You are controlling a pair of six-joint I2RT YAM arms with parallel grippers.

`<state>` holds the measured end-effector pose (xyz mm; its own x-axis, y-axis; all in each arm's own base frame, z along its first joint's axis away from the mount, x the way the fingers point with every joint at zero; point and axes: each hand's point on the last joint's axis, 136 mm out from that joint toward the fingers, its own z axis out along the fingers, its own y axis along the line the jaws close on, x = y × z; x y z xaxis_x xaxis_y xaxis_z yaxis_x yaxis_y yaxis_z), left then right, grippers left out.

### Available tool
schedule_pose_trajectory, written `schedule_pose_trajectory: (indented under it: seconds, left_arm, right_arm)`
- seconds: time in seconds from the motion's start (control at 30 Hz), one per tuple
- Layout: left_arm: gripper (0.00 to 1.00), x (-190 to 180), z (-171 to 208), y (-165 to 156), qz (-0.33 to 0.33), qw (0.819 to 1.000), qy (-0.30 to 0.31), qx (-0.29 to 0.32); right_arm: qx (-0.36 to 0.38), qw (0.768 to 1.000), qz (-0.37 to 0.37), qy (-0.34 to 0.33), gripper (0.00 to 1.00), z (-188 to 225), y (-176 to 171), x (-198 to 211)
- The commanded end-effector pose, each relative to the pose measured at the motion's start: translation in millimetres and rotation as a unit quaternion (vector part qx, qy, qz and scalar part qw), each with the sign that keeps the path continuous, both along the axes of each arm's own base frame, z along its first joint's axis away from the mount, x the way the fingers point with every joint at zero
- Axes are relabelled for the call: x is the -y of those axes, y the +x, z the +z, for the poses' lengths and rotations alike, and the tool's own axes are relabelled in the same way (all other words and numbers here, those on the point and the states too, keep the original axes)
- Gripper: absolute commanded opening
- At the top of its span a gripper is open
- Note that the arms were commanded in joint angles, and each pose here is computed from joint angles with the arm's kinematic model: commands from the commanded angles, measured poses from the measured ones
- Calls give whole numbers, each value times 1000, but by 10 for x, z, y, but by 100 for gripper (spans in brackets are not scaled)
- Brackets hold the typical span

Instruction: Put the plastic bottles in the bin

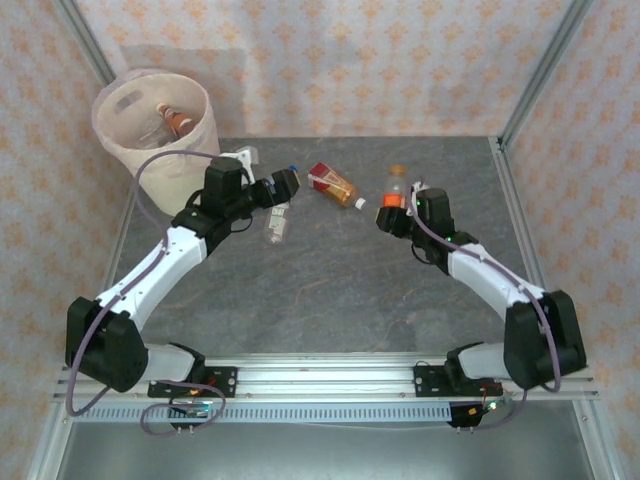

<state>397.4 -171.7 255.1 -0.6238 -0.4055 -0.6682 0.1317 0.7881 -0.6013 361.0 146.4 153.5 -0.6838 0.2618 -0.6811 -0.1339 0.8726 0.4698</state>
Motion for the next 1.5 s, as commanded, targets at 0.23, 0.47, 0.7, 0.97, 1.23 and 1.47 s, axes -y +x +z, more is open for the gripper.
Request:
schedule_pose_trajectory:
  seconds: [0.23, 0.47, 0.7, 0.97, 1.23, 1.47]
  left_arm:
    - [100, 883, 212, -20, -107, 994, -2, 19]
    - [100, 1340, 257, 9, -153, 988, -15, 25]
    - [98, 1525, 242, 26, -190, 981, 9, 28]
    - [85, 1409, 55, 184, -159, 984, 81, -2]
    - [75, 1483, 50, 175, -173, 982, 68, -7]
    - [49, 1503, 106, 163, -178, 982, 57, 2]
  right_arm:
    - [99, 984, 101, 106, 44, 564, -449, -526]
    - [109, 974, 151, 128, 44, 618, -541, -842]
    - [97, 960, 216, 150, 44, 684, -613, -1103]
    - [102, 952, 245, 151, 43, 714, -709, -1154]
    - [112, 950, 249, 148, 43, 756, -700, -1163]
    - [122, 948, 253, 150, 43, 801, -670, -1189]
